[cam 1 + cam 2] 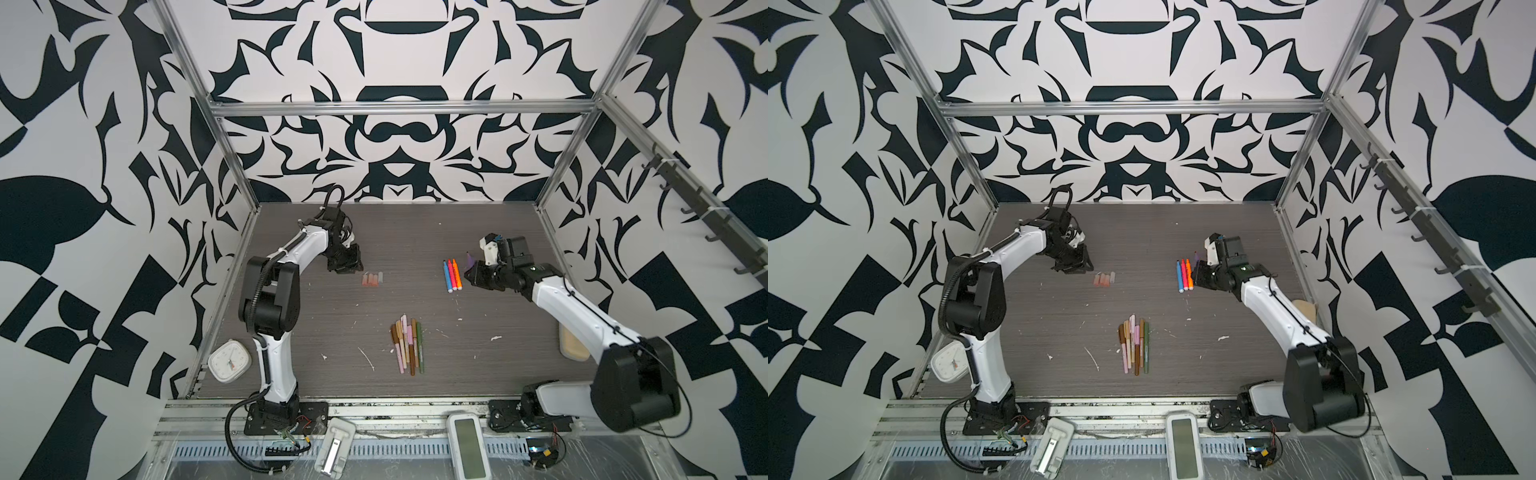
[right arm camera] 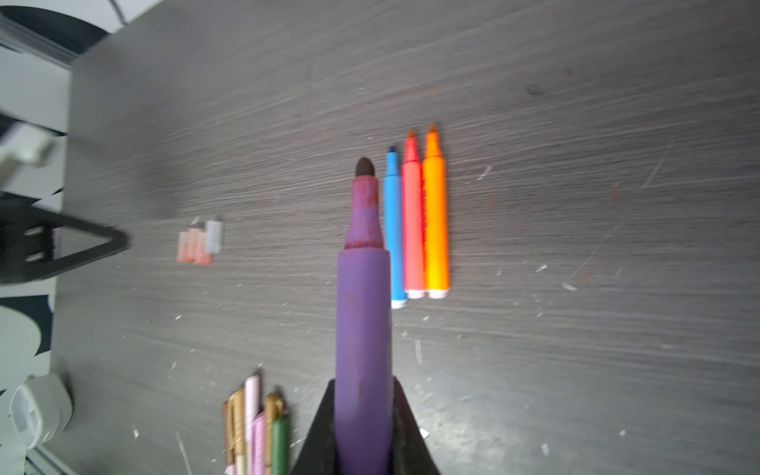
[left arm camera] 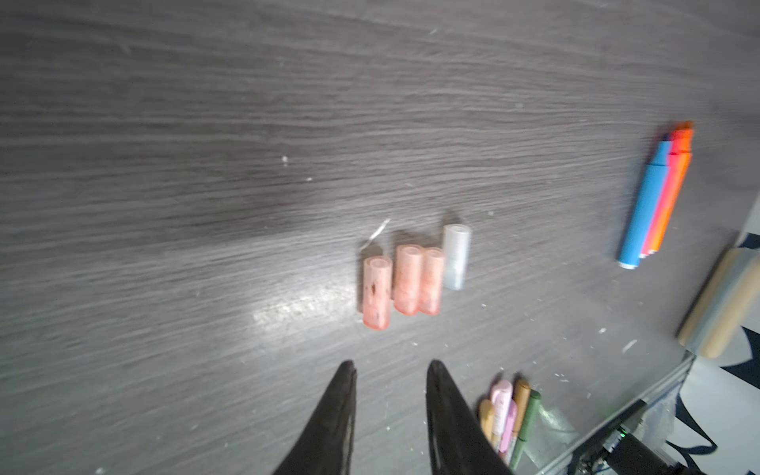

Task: Open the pen caps
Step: 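Lower the purple highlighter beside the orange highlighter and open the right gripper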

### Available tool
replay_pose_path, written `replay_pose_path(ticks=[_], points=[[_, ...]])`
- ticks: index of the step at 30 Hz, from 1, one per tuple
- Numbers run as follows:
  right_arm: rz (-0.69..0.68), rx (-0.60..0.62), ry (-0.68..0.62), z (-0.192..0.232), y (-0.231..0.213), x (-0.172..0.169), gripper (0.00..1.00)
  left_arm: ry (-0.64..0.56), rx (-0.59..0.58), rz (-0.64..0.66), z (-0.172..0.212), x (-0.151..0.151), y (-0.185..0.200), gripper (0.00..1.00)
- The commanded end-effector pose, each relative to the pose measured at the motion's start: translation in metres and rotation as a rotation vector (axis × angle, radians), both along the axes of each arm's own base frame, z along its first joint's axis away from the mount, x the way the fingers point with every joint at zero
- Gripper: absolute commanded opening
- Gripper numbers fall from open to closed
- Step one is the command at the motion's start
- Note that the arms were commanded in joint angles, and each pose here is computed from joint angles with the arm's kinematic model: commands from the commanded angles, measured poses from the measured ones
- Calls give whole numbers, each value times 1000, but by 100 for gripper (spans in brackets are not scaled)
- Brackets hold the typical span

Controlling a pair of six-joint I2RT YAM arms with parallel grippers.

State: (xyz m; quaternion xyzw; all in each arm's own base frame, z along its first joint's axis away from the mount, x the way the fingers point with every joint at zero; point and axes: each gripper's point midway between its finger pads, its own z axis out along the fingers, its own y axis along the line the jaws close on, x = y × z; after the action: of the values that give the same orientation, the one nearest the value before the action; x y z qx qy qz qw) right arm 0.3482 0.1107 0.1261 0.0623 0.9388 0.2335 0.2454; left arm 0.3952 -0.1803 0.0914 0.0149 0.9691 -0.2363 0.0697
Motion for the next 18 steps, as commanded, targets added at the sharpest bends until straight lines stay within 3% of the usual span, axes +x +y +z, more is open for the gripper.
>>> replay_pose_path(ticks=[1, 7, 18], points=[[39, 25, 30, -10, -7, 16, 0, -34, -62, -28, 31, -5, -8, 33], [63, 60, 40, -41, -15, 44, 0, -77, -97, -32, 51, -6, -12, 34], [55, 77, 82, -71, -13, 66, 0, -63, -127, -29, 53, -7, -16, 35]])
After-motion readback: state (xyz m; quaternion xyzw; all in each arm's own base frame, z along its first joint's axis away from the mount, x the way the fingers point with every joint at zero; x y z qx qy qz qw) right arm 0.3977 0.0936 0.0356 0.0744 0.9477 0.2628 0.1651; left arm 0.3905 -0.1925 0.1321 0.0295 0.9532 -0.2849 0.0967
